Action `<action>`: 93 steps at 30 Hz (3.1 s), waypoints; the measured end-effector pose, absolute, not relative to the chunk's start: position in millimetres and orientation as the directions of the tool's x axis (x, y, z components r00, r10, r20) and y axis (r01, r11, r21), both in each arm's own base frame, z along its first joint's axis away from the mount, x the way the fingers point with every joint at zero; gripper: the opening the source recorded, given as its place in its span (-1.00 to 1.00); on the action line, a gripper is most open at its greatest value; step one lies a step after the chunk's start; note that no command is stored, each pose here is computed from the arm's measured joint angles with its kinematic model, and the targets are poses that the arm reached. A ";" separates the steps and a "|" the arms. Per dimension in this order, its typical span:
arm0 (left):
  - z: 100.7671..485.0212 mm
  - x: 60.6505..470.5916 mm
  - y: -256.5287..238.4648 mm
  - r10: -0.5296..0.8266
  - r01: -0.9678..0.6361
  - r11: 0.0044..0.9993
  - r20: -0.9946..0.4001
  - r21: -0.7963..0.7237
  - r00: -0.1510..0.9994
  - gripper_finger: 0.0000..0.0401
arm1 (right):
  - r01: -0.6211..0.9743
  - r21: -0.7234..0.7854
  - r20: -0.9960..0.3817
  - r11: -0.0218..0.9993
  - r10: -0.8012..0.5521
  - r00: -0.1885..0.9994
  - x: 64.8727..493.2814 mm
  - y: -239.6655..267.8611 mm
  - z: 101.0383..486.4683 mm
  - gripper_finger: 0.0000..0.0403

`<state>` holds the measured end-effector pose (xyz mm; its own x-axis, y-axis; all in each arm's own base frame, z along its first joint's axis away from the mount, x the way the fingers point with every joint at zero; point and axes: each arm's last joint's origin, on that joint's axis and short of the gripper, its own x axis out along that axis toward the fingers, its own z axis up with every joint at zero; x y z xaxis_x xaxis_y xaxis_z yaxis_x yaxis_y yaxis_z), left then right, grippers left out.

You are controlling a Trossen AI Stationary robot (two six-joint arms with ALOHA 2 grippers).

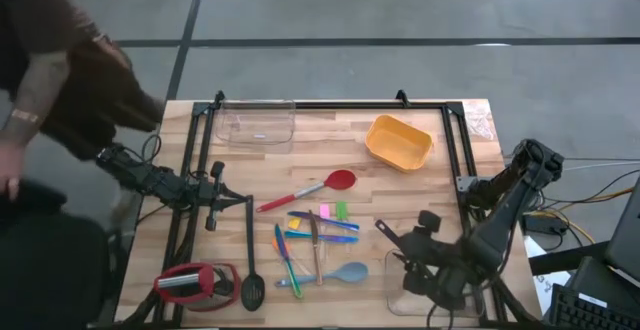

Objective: Pick & Place Kitchen Items
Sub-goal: Put the yellow knife into the yellow bin

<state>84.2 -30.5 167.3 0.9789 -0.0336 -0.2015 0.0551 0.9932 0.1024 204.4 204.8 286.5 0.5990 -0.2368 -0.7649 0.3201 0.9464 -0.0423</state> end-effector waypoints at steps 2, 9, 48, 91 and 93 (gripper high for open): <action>167.4 84.2 -30.5 -0.033 0.055 0.993 -0.201 0.102 0.979 -0.88 | 0.288 -0.063 -0.757 0.955 -0.234 0.610 212.2 201.4 289.2 -0.06; 167.3 84.2 -30.5 -0.034 0.055 0.993 -0.201 0.102 0.979 -0.88 | 0.224 -0.089 -0.733 0.971 -0.216 0.645 248.1 190.8 283.8 -0.02; 167.2 84.3 -30.6 -0.033 0.055 0.993 -0.203 0.103 0.979 -0.88 | -0.086 0.109 -0.787 0.990 0.139 0.601 367.8 202.5 192.0 -0.04; 167.0 84.5 -30.7 -0.033 0.055 0.993 -0.206 0.105 0.978 -0.88 | -0.158 0.049 -0.926 0.986 0.104 0.364 405.3 212.5 137.4 -0.70; 167.0 84.5 -30.7 -0.033 0.056 0.993 -0.206 0.105 0.978 -0.88 | -0.158 0.043 -0.932 0.987 0.096 0.349 403.8 210.8 138.7 -0.78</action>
